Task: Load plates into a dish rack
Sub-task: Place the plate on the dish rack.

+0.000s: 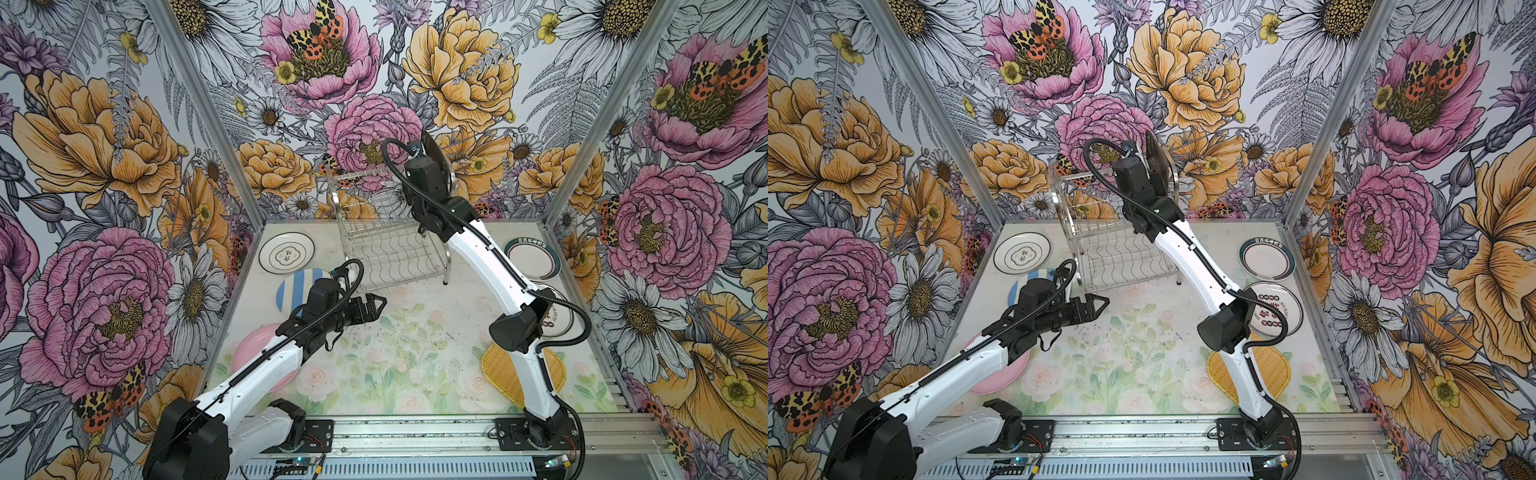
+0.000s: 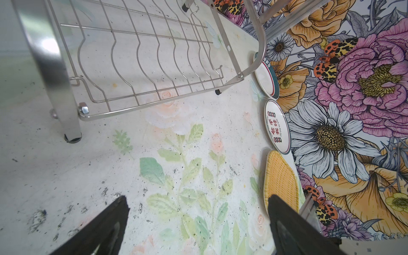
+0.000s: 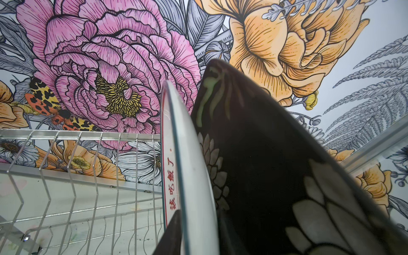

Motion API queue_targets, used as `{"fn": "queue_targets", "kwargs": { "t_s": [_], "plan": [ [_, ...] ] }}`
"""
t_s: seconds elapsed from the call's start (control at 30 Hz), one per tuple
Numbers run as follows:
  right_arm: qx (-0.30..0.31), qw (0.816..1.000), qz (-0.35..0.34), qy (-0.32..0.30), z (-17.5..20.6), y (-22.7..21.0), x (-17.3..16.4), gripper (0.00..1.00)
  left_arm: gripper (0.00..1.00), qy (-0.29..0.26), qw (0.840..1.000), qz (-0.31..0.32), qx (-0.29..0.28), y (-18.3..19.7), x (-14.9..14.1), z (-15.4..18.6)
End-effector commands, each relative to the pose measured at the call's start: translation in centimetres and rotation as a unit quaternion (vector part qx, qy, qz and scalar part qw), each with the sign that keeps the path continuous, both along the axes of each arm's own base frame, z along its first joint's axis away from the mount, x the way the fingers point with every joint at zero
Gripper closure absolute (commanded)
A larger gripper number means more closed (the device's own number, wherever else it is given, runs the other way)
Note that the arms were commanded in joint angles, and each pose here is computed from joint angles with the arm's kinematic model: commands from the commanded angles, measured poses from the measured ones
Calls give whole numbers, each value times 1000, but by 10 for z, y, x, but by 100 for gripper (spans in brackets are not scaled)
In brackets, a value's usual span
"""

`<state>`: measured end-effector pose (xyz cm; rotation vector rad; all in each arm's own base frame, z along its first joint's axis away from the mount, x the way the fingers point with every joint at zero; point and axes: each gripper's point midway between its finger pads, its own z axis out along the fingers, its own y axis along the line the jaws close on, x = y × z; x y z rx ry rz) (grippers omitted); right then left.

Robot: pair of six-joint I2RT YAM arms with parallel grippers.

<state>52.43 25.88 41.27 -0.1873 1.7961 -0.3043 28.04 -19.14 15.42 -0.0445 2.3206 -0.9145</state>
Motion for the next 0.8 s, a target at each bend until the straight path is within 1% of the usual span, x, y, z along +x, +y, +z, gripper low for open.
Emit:
{"fn": "queue_targets", "kwargs": {
  "t_s": [0.0,0.23,0.37,0.43,0.57,0.6,0.77],
  "plan": [
    [28,999,-3,-31,34,-15,-10,68,1,-13,1000,10,-2,2,1,5],
    [32,999,-3,-39,47,-20,-18,60,1,-16,1000,10,-3,2,2,7],
    [35,999,3,-41,53,-21,-26,58,1,-17,1000,10,-2,1,3,8],
    [36,998,5,-42,57,-21,-30,55,1,-18,1000,9,-3,0,3,9],
    [38,998,11,-44,63,-21,-40,54,1,-19,1000,7,-2,-2,3,10],
    [38,998,12,-44,64,-21,-43,52,1,-20,1000,7,-2,-2,3,11],
    [38,998,30,-41,71,-17,-63,52,1,-23,1000,5,-1,-4,2,12]
  ]
}}
